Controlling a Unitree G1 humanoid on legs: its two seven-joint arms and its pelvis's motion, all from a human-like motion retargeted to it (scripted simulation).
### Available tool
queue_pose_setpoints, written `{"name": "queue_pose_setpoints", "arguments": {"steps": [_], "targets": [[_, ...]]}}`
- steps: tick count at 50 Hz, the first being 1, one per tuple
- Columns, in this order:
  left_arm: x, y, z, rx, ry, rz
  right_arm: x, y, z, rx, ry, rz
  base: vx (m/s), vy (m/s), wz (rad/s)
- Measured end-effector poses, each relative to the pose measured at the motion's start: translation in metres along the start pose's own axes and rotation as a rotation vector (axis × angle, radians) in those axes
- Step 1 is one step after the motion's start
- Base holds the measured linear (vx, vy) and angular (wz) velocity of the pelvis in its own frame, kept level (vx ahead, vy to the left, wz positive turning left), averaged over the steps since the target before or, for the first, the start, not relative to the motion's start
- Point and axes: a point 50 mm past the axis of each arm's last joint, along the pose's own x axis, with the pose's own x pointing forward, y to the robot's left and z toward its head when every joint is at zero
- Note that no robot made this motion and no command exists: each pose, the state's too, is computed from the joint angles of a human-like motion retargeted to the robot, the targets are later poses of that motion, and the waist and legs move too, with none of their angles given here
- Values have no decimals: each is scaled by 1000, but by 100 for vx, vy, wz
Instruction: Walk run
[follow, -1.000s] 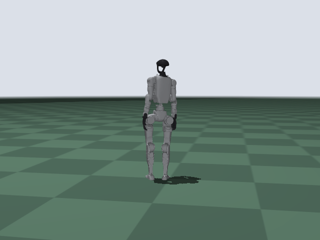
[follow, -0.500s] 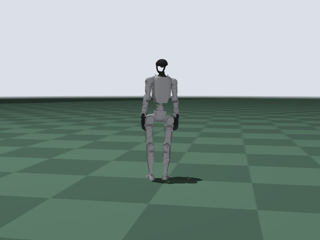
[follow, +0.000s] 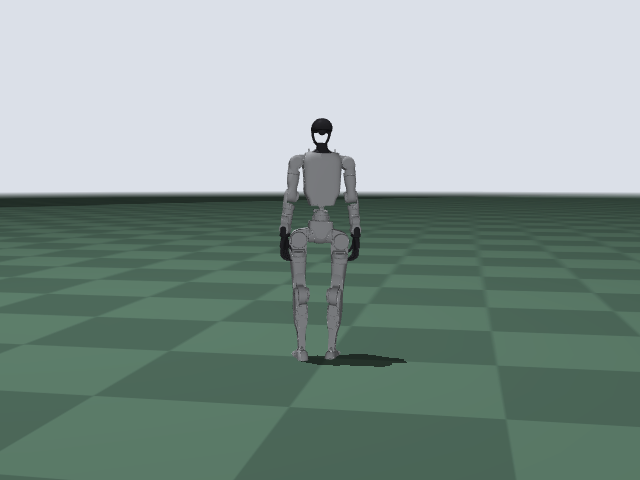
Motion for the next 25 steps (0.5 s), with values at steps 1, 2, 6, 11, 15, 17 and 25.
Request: {"name": "queue_pose_setpoints", "arguments": {"steps": [1, 2, 6, 11, 15, 17, 25], "targets": [[0, 1, 0, 1, -1, 3, 0, 0, -1, 1, 4, -1, -2, -2, -25], [0, 1, 1, 3, -3, 5, 0, 0, -3, 3, 9, -3, -2, -1, -20], [0, 5, 4, 14, -20, 16, -1, -1, -9, 13, 33, -6, 0, 0, 0], [1, 9, 12, 26, -49, 24, -2, -3, -16, 25, 60, -12, 0, 0, 0], [1, 11, 18, 35, -72, 28, -2, -4, -18, 29, 70, -16, 0, 0, 0], [1, 11, 19, 40, -79, 28, -2, -4, -17, 29, 68, -18, 0, 2, 9], [1, 7, 19, 42, -76, 18, -1, -6, -9, 22, 33, -22, 0, 5, 26]]}}
